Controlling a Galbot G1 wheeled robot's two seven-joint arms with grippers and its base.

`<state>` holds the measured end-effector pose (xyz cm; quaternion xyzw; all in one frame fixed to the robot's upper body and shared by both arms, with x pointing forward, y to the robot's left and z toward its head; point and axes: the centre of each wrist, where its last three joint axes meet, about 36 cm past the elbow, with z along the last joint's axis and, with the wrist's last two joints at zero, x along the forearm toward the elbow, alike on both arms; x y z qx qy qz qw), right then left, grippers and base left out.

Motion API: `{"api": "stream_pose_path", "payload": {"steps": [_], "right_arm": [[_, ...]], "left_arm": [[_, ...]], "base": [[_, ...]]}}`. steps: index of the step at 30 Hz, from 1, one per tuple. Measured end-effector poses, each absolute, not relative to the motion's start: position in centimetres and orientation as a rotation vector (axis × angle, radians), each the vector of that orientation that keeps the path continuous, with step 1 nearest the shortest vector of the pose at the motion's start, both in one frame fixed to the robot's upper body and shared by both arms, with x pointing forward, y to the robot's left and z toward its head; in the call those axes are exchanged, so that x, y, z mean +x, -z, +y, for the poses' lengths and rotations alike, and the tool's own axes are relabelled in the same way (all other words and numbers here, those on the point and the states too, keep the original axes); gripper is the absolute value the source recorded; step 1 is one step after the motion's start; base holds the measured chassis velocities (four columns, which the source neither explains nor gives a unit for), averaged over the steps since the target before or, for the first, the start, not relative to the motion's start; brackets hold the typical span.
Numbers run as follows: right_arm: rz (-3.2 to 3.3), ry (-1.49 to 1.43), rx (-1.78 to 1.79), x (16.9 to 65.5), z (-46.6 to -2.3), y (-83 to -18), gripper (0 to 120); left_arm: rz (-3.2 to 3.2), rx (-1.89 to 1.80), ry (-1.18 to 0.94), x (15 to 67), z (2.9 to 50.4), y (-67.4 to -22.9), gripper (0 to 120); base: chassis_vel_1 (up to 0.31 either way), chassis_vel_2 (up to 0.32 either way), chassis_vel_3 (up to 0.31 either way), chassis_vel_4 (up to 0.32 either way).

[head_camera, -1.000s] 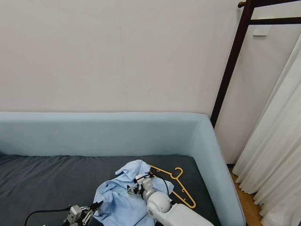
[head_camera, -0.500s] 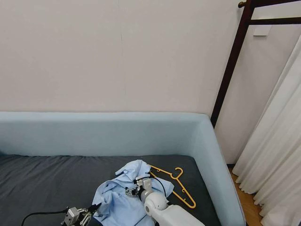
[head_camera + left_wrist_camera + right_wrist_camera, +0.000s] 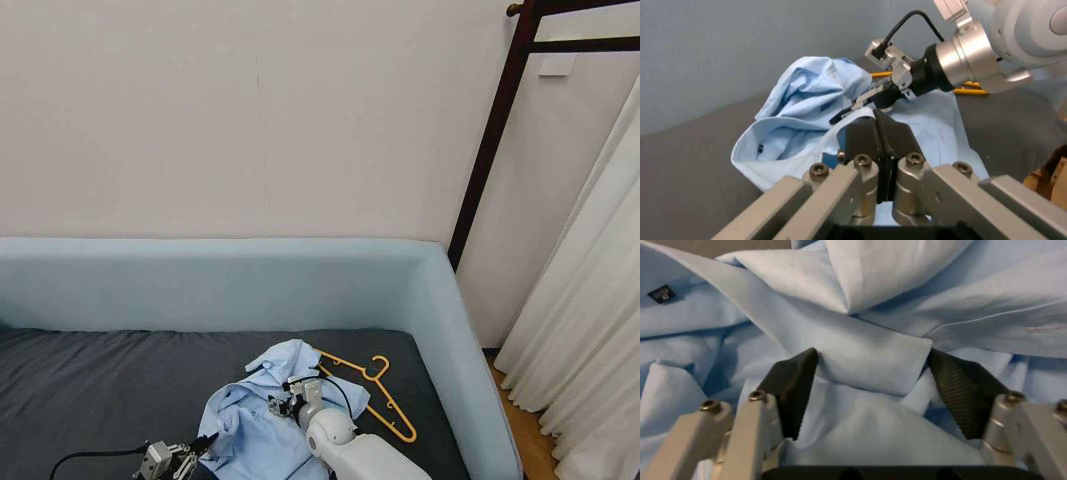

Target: Pick up the clothes from the sofa and hang them on the clothes hanger.

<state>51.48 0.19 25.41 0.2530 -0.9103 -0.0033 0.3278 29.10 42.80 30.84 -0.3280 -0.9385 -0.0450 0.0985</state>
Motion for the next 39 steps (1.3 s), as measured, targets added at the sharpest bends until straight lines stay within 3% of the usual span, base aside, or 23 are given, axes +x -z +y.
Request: {"api": "stream_pose_path", "payload": {"steps": [17, 23, 29, 33, 39], "right_arm": [[-2.369, 0.049, 0.677, 51.8, 0.8, -26.4, 1], [-2.396, 0.092, 0.674, 51.7, 0.7, -27.3, 0], [-2.466, 0.283, 0.686, 51.5, 0.8, -32.8, 0], [-2.555, 0.276, 0.67, 52.3, -3.5, -37.8, 0], [-2.615, 0.251, 0.638, 52.0, -6.2, -39.7, 0]], "left_arm": [[-2.825, -0.951, 0.129, 30.8, 42.5, -30.9, 0], [-2.824, -0.961, 0.145, 31.2, 42.6, -31.1, 0], [-2.878, -0.96, 0.207, 31.6, 42.3, -30.9, 0], [-2.951, -0.958, 0.254, 33.1, 42.8, -33.4, 0], [-3.011, -0.951, 0.332, 35.0, 43.6, -36.1, 0]], "base": [[0.0, 0.0, 0.0, 0.0], [0.0, 0.0, 0.0, 0.0], [0.0, 0.0, 0.0, 0.0], [0.0, 0.0, 0.0, 0.0], [0.0, 0.0, 0.0, 0.0]]}}
